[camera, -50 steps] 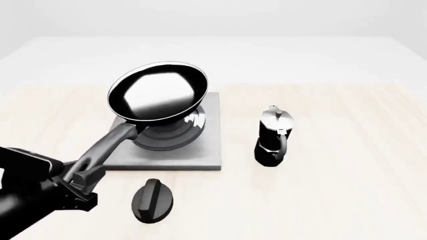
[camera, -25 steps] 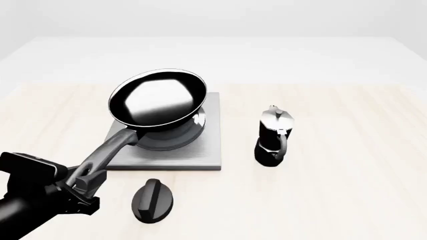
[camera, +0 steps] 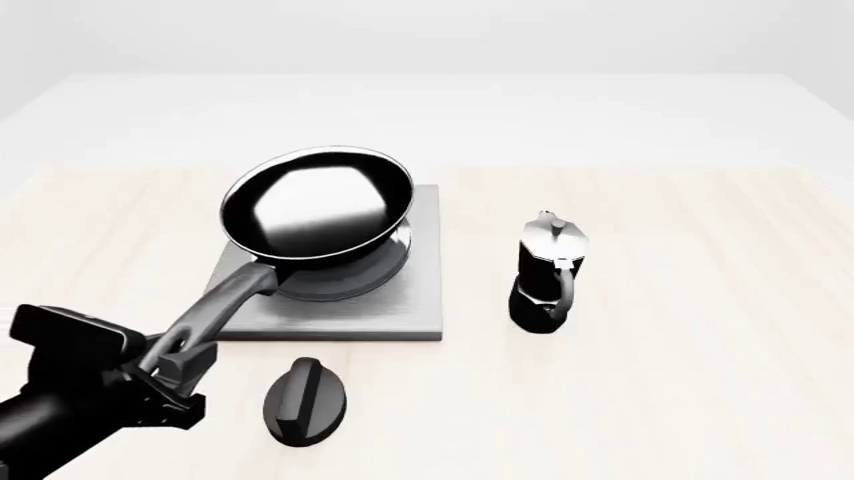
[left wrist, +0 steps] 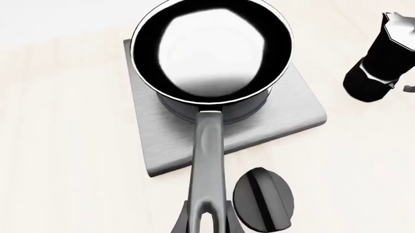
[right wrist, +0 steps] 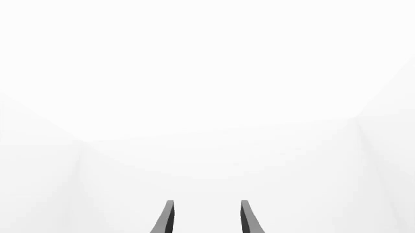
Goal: Put the frying pan on the stove.
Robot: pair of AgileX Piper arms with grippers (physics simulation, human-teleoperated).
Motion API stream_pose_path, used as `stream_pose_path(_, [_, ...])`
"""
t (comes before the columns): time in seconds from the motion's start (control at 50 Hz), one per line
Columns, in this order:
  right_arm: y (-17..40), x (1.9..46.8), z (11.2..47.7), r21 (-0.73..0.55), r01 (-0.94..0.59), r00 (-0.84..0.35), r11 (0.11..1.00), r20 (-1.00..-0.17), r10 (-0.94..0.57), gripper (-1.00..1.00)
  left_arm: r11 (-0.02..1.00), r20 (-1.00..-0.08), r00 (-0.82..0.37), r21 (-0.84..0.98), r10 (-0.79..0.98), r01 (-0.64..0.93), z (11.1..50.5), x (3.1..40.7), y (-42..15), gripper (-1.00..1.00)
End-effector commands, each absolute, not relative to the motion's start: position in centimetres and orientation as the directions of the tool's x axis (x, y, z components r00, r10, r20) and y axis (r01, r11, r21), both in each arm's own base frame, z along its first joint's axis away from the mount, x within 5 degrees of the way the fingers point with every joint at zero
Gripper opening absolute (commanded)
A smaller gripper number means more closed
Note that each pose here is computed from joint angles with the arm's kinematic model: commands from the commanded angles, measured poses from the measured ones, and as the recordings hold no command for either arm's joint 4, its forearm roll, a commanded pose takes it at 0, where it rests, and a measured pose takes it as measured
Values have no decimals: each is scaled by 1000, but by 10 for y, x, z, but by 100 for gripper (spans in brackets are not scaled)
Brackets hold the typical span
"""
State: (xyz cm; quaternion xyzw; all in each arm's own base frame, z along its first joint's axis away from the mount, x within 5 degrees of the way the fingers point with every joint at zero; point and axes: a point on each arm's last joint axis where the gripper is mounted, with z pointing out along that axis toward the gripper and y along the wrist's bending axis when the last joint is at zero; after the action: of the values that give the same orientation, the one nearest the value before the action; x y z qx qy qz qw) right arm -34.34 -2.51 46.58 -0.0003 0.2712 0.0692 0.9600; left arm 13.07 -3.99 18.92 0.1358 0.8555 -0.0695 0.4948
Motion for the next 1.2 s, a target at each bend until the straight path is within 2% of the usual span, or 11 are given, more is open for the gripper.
stream_pose_path(0.02, [-25,-343,466,36,-132,843,991,-522,132,100,952,-886,-435,23,161,305,197,137,-42,-100])
stream_pose_path(1.2, [-27,-341,466,33,-130,840,991,-528,128,100,953,-874,-460,11,156,303,172,141,-44,-100])
